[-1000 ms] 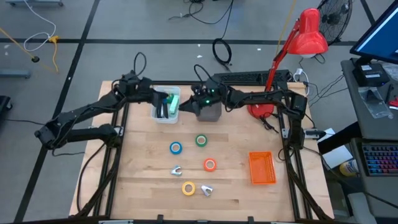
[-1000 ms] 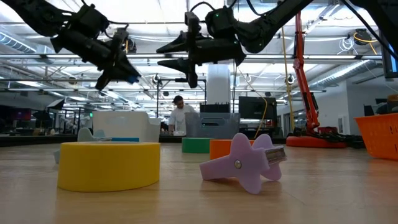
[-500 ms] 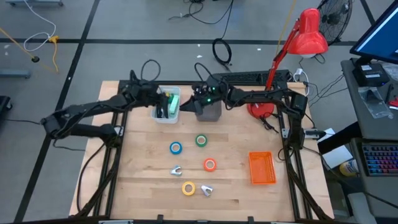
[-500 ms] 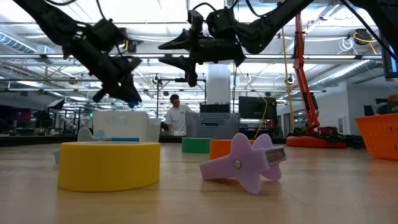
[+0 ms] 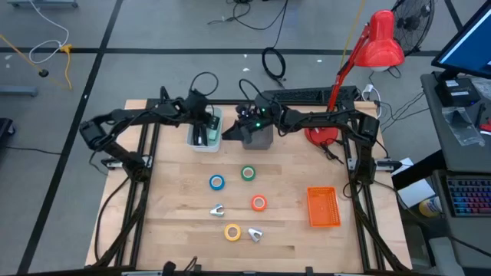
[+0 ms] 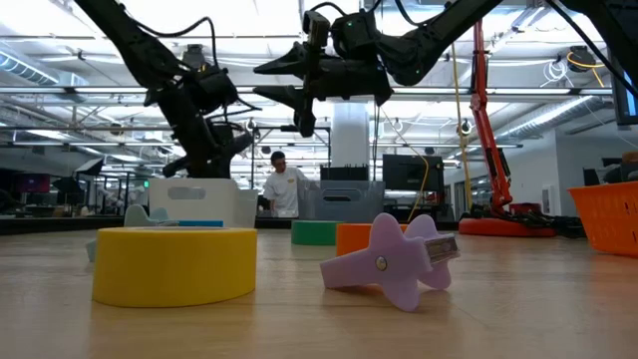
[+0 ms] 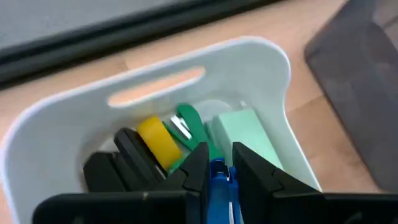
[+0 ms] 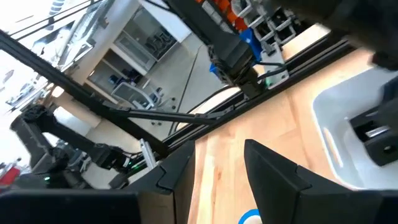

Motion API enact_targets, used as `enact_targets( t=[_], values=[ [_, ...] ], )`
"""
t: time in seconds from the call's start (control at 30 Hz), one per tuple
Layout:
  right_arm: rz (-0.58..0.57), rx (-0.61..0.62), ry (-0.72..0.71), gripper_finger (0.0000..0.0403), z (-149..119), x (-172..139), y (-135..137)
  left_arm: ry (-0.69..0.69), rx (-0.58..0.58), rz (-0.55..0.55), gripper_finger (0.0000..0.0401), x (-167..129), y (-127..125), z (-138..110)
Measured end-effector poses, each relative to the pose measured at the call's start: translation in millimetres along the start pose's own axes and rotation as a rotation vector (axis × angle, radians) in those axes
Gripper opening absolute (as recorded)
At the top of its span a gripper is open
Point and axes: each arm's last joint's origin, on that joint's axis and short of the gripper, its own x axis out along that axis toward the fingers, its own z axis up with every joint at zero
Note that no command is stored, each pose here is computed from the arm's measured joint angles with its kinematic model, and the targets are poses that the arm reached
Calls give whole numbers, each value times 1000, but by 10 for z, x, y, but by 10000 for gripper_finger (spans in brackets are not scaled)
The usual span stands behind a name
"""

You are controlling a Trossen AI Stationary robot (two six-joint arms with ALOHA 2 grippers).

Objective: Pick and place Stapler, Stapler remover, tape
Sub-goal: Put the blue stapler into the white bin, then put the orange tape into the black bin

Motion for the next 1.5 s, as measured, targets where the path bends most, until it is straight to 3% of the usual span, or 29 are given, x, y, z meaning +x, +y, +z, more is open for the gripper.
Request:
enact_targets(
  t=[0.4,0.87,1.07,1.2,1.5],
  values=[
    [35,-43,-36,131,45,0,39,85,-4,30,57,212,52,-89],
    [35,-39,-35,130,45,0,39,83,-32,-43,157,148,21,-32],
    [66,-37,-18,130,42,-2,48,-6,-32,-153,176,-403,-59,315],
    [150,-61,35,130,34,-5,79,-89,63,-193,167,-953,-114,394],
    [263,-61,128,124,-12,23,211,-90,151,-251,131,-1763,11,-146]
  ],
)
